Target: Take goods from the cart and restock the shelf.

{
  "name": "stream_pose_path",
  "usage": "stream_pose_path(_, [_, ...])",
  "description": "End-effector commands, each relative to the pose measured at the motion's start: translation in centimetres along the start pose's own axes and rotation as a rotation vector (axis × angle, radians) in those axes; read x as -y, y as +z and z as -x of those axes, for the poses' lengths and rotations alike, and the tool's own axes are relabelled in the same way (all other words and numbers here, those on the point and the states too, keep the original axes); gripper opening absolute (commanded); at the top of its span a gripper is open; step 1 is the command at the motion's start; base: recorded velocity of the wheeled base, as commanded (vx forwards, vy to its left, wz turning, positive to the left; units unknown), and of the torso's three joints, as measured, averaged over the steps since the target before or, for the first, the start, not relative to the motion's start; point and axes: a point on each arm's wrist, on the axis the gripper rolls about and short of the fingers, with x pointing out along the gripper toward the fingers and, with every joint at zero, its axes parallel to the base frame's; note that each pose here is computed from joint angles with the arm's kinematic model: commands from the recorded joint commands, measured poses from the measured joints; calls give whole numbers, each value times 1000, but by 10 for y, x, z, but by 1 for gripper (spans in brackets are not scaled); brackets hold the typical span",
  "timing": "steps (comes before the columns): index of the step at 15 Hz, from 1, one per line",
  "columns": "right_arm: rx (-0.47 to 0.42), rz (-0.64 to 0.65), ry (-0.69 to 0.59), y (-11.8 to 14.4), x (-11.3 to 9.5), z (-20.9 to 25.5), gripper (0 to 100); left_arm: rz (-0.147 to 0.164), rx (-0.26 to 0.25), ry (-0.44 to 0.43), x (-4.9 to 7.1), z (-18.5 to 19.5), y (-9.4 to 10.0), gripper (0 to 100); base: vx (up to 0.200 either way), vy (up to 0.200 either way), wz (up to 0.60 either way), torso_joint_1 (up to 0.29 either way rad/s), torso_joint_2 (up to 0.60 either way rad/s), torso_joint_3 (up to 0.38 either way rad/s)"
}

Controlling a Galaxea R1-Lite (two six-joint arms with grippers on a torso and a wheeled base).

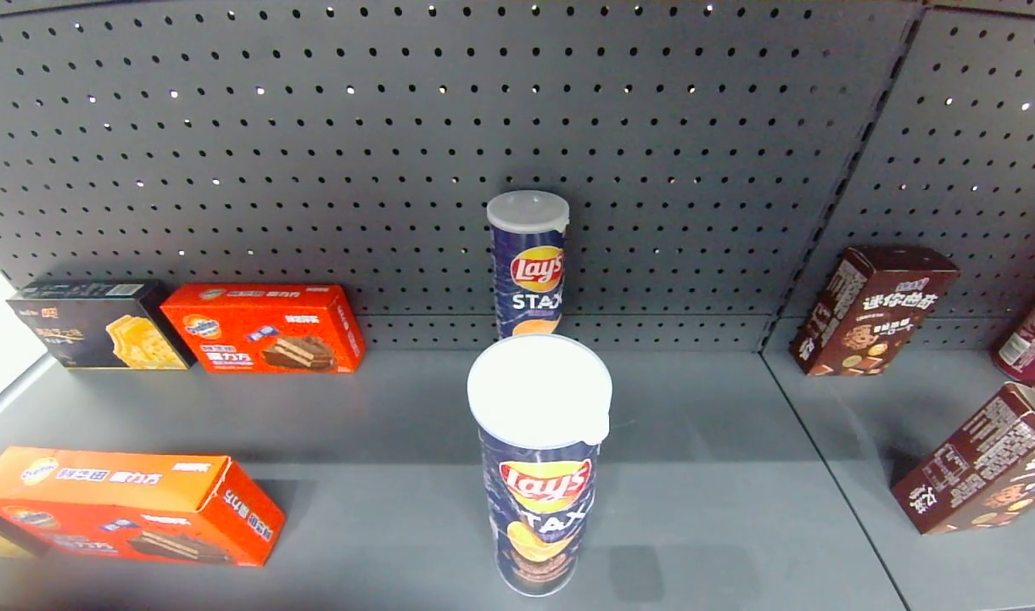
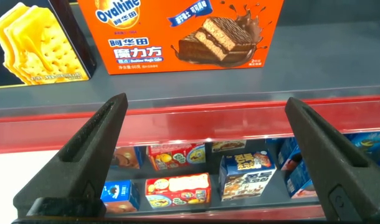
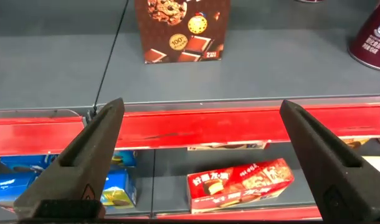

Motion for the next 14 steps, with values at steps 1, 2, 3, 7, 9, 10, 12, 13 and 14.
stream_pose_path(1, [1, 1, 1, 0, 0, 0, 100, -2, -3, -2, 0, 0, 0, 100, 0, 0, 0, 0, 0, 0])
stream_pose_path(2, [1, 1, 1, 0, 0, 0, 100, 1, -3, 0, 0, 0, 0, 100, 0, 0, 0, 0, 0, 0])
stream_pose_path(3, [1, 1, 1, 0, 0, 0, 100, 10, -3, 20, 0, 0, 0, 100, 0, 0, 0, 0, 0, 0])
stream_pose_path(7, [1, 1, 1, 0, 0, 0, 100, 11, -2, 29, -1, 0, 0, 100, 0, 150, 0, 2, -1, 2])
stream_pose_path(9, [1, 1, 1, 0, 0, 0, 100, 11, -2, 29, -1, 0, 0, 100, 0, 0, 0, 0, 0, 0])
stream_pose_path(10, [1, 1, 1, 0, 0, 0, 100, 11, -2, 31, -1, 0, 0, 100, 0, 0, 0, 0, 0, 0])
stream_pose_path(12, [1, 1, 1, 0, 0, 0, 100, 11, -2, 29, -1, 0, 0, 100, 0, 0, 0, 0, 0, 0])
stream_pose_path(13, [1, 1, 1, 0, 0, 0, 100, 11, -2, 29, -1, 0, 0, 100, 0, 0, 0, 0, 0, 0])
stream_pose_path(14, [1, 1, 1, 0, 0, 0, 100, 11, -2, 29, -1, 0, 0, 100, 0, 0, 0, 0, 0, 0])
